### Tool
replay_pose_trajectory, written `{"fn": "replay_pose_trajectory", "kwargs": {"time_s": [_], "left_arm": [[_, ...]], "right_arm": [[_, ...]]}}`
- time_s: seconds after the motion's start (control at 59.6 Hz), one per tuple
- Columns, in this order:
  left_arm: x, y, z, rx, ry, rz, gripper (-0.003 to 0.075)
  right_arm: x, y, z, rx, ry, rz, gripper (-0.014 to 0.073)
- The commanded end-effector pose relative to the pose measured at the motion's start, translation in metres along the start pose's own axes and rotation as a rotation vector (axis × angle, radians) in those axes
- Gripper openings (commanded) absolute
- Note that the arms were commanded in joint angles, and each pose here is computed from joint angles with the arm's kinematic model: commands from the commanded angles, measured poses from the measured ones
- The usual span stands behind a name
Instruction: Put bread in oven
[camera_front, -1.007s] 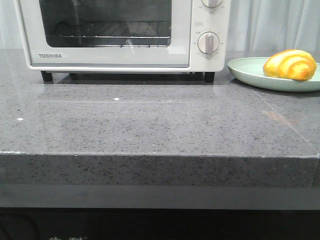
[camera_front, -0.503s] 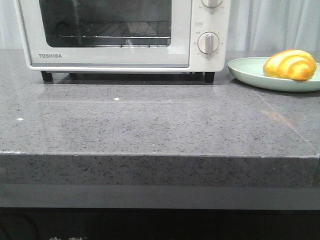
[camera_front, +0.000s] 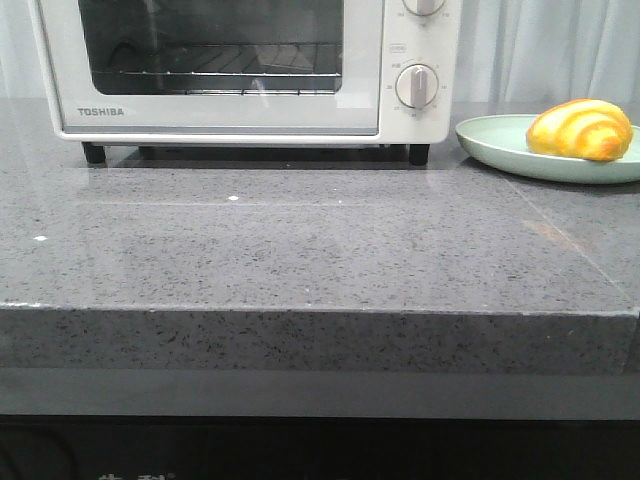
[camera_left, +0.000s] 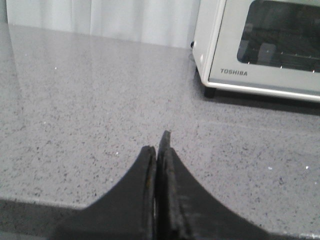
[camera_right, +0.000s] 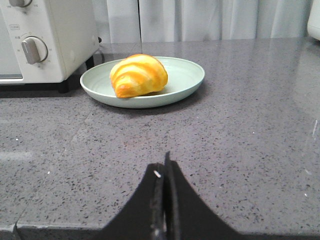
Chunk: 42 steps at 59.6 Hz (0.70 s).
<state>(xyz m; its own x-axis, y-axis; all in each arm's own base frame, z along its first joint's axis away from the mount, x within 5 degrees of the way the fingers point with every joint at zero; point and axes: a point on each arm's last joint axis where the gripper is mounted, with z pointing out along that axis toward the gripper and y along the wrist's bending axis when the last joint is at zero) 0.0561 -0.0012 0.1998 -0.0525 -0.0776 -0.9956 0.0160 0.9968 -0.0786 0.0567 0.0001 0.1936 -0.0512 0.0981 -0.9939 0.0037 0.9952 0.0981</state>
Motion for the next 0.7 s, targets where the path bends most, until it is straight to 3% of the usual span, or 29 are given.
{"fn": "replay_pose_trajectory", "kwargs": {"time_s": [0.0, 0.134, 0.201, 0.336, 0.453, 0.554, 0.688], "left_arm": [[-0.007, 0.0, -0.001, 0.007, -0.104, -0.017, -0.002], [-0.011, -0.001, -0.002, 0.011, -0.149, -0.029, -0.002], [-0.021, -0.001, -0.004, 0.018, -0.249, -0.062, -0.002], [-0.045, -0.002, -0.012, 0.029, -0.459, -0.07, -0.002], [-0.075, -0.004, -0.023, 0.039, -0.523, -0.07, -0.002], [-0.097, -0.007, -0.026, 0.039, -0.445, -0.05, -0.0021], [-0.116, -0.008, -0.012, -0.002, -0.183, 0.053, -0.002]], "right_arm": [[-0.011, 0.001, -0.003, -0.011, -0.113, -0.013, -0.0057], [-0.014, 0.001, -0.003, -0.014, -0.142, -0.012, -0.0057], [-0.021, 0.002, -0.004, -0.018, -0.175, -0.008, -0.0057], [-0.052, 0.005, -0.014, -0.026, -0.264, -0.002, -0.0057], [-0.088, 0.009, -0.028, -0.028, -0.288, -0.002, -0.0057], [-0.112, 0.011, -0.035, -0.02, -0.198, -0.002, -0.0057], [-0.133, 0.013, -0.025, -0.003, -0.024, -0.002, -0.0057]]}}
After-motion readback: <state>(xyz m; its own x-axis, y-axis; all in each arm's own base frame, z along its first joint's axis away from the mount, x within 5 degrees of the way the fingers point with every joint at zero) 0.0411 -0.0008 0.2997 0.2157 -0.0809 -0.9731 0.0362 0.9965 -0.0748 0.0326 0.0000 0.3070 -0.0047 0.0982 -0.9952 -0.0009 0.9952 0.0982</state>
